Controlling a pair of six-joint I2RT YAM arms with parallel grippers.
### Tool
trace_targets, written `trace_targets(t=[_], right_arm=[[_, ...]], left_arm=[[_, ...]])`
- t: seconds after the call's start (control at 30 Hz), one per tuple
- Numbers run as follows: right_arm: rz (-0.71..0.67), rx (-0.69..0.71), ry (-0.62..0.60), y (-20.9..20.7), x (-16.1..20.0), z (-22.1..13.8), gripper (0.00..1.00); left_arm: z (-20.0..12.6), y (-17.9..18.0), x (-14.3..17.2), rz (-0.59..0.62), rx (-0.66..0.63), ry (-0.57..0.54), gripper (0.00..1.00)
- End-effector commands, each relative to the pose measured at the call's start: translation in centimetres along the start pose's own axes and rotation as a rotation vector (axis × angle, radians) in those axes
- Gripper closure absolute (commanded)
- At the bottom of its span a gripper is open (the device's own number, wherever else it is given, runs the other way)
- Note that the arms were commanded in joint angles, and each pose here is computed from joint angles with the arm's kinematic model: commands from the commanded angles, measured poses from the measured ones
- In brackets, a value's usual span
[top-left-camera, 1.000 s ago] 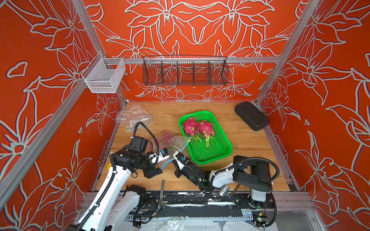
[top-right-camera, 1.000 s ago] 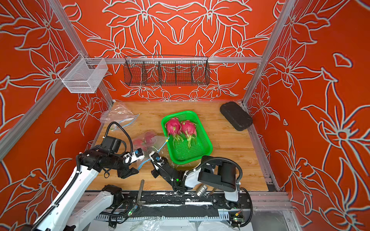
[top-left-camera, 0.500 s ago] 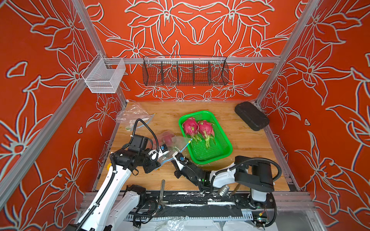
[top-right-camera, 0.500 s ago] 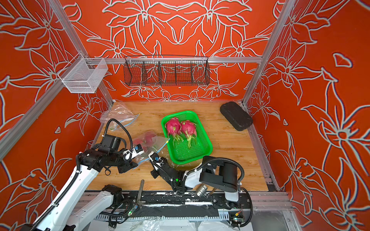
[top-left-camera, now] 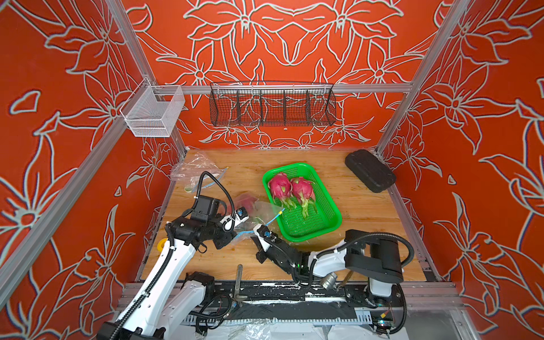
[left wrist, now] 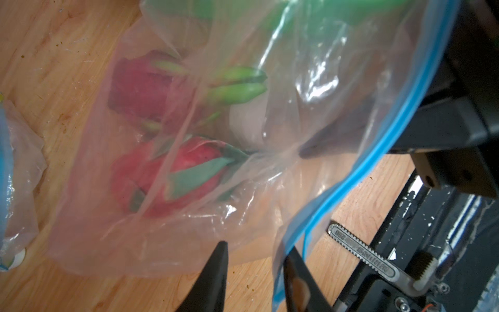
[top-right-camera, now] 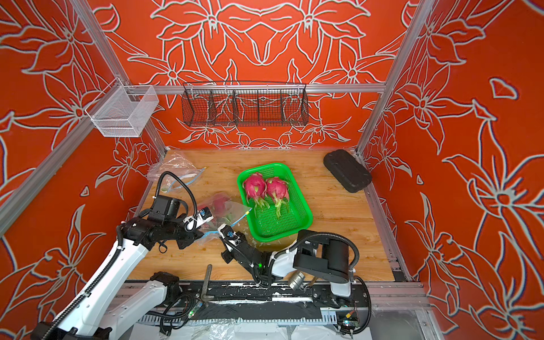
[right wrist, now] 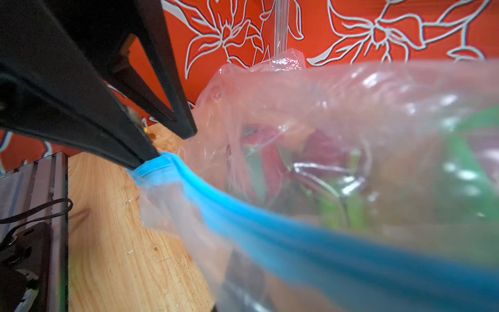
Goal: Open the zip-top bag and take out the dragon fruit
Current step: Open the zipper of the food storage bag at the center of the board.
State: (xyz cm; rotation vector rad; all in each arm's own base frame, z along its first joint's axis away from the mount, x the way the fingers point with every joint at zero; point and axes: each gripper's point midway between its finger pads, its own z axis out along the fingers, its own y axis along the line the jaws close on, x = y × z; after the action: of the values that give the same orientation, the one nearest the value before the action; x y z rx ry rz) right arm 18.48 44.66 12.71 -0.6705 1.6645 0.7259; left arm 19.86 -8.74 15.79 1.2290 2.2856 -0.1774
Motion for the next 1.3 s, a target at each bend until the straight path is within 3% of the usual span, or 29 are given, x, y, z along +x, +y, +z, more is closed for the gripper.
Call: trace_targets(t=[0.0,0.27,0.43,0.53,0.63,0.77,0.87,1.1,1.27], right_arm=[[0.033,-0.042,-0.047,1.4,-2.2,-0.1,1.00],[0.035,-0.029,-0.069,1.1,-2.6,0.0,1.00],[0.056,-0.042,-0.090,1.4,-2.9,0.0,1.00],[0.072,-0.045,-0.098,1.4,-2.9,0.0,1.00],[0.079,-0.015,-0.102,0.8,-2.5,0.1,1.00],[0.103,0.063,-0.111,-1.1,-1.5,-0.5,1.00],[0.115,0.097,-0.104,-2.2,-0.4,-1.3,1.00],[0.127,0.127,-0.067,-3.7,2.6,-2.4,1.00],[0.118,0.134,-0.038,-4.2,4.2,-2.8,1.00]], left_arm=[[0.8,-0.7,-0.3,-0.004,0.043,-0.012,0.65],[1.8,-5.0,1.9,0.018,0.239,0.048,0.60],[3.1,-4.2,2.8,0.042,0.186,0.059,0.58],[3.5,-3.5,2.2,0.034,0.161,0.040,0.70],[3.3,-3.4,0.8,0.032,0.164,-0.022,1.00],[2.4,-3.6,-0.4,-0.009,0.179,-0.062,1.00],[2.1,-1.7,-0.4,-0.005,0.077,-0.043,1.00],[-0.7,6.5,-0.1,0.001,-0.369,0.049,1.00],[-3.7,8.3,-1.5,-0.037,-0.471,0.005,1.00]])
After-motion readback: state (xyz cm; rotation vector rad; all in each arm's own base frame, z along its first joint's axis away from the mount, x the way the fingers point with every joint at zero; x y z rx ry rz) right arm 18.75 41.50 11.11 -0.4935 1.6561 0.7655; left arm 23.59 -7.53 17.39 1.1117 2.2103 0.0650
